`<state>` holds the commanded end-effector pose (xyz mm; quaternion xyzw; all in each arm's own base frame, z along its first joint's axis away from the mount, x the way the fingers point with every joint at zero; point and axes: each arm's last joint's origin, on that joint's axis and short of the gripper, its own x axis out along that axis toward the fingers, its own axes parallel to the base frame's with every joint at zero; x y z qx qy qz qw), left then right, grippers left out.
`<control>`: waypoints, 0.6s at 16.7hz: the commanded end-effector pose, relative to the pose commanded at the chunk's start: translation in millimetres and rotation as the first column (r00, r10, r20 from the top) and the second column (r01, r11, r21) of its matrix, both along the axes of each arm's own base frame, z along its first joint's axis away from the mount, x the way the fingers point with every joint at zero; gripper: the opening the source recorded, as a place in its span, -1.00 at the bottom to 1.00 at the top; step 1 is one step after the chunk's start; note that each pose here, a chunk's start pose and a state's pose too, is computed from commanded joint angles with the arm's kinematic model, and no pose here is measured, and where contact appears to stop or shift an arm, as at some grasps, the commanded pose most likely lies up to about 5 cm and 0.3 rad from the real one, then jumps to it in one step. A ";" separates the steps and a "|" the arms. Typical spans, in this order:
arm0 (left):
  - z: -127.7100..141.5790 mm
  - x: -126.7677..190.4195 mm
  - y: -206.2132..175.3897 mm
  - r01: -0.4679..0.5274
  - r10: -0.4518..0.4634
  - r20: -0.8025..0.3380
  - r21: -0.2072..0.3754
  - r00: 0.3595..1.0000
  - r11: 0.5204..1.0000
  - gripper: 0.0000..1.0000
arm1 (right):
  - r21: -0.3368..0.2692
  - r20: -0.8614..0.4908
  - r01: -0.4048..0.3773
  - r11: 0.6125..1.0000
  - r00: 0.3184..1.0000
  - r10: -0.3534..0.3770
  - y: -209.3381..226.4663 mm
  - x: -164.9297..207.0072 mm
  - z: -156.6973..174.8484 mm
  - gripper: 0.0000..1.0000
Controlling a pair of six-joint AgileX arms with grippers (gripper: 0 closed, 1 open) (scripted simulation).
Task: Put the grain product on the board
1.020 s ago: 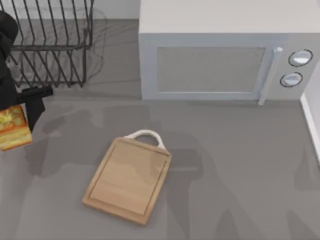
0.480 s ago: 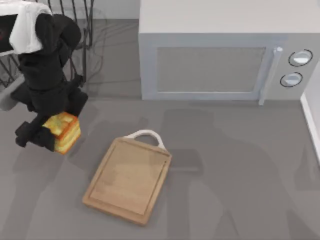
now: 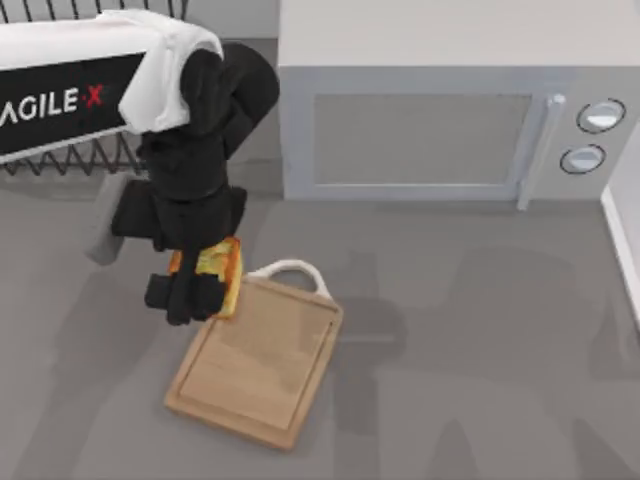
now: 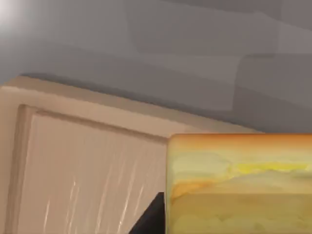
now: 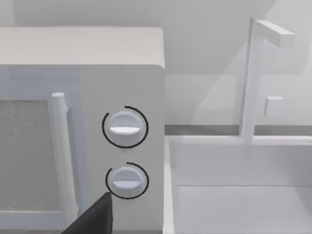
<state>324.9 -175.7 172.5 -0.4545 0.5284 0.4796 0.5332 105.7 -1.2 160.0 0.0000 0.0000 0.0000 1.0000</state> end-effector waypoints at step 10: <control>11.5 -25.6 -44.2 -0.109 0.109 0.022 -0.024 0.994 0.994 -1.00 | 0.000 0.000 0.000 1.000 1.000 0.000 0.0 0.0 0.0 1.00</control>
